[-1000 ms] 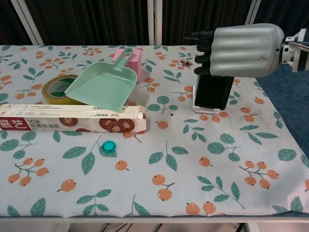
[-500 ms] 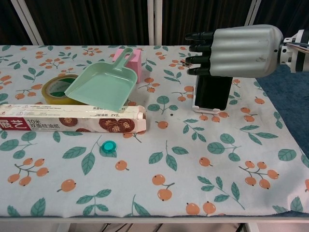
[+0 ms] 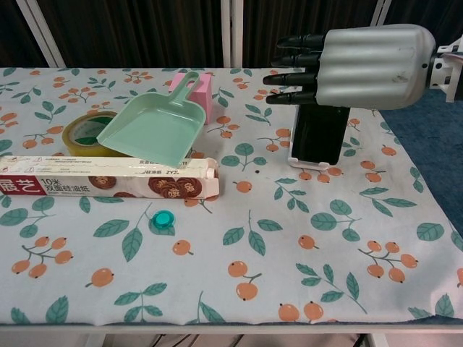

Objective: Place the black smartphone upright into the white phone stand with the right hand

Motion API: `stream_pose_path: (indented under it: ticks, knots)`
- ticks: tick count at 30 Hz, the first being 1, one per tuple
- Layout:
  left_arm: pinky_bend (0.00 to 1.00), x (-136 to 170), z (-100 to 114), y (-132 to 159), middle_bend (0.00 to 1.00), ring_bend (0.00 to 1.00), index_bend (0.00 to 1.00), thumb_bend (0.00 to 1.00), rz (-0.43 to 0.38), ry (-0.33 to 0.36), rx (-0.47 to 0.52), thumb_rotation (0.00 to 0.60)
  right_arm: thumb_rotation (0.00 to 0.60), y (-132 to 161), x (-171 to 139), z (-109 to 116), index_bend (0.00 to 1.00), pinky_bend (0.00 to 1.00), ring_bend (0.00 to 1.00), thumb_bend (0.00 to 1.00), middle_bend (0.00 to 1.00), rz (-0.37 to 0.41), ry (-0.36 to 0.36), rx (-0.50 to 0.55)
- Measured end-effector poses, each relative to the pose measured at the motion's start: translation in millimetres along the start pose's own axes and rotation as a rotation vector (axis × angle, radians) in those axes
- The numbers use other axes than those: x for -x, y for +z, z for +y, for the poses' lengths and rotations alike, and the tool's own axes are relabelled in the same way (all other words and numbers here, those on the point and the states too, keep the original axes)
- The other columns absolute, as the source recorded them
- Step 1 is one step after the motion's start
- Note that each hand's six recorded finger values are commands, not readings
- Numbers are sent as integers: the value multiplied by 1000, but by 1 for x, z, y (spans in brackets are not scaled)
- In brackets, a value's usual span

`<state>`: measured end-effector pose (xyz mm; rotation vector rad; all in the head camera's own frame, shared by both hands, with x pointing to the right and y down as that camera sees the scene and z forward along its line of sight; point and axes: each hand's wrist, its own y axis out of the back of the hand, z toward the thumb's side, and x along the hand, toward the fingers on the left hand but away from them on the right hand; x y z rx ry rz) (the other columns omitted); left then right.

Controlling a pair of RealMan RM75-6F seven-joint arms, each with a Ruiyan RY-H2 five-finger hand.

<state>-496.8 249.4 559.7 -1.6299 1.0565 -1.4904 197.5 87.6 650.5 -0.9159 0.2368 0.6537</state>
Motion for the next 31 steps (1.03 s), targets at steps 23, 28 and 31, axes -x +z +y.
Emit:
stream_pose_path:
  ticks: [23, 28, 31]
  knots:
    - [204, -4, 9, 22, 47, 68, 52, 122, -60, 28, -28, 153, 600, 16, -272, -39, 0, 0, 0, 71, 0, -895, 249, 1042]
    - [204, -3, 11, 23, 47, 68, 52, 122, -59, 30, -37, 156, 600, 48, -321, -46, 0, 0, 0, 73, 0, -1038, 279, 1108]
    - [204, -3, 12, 23, 47, 68, 53, 122, -55, 32, -45, 155, 600, 55, -331, -48, 0, 0, 0, 72, 0, -1069, 284, 1119]
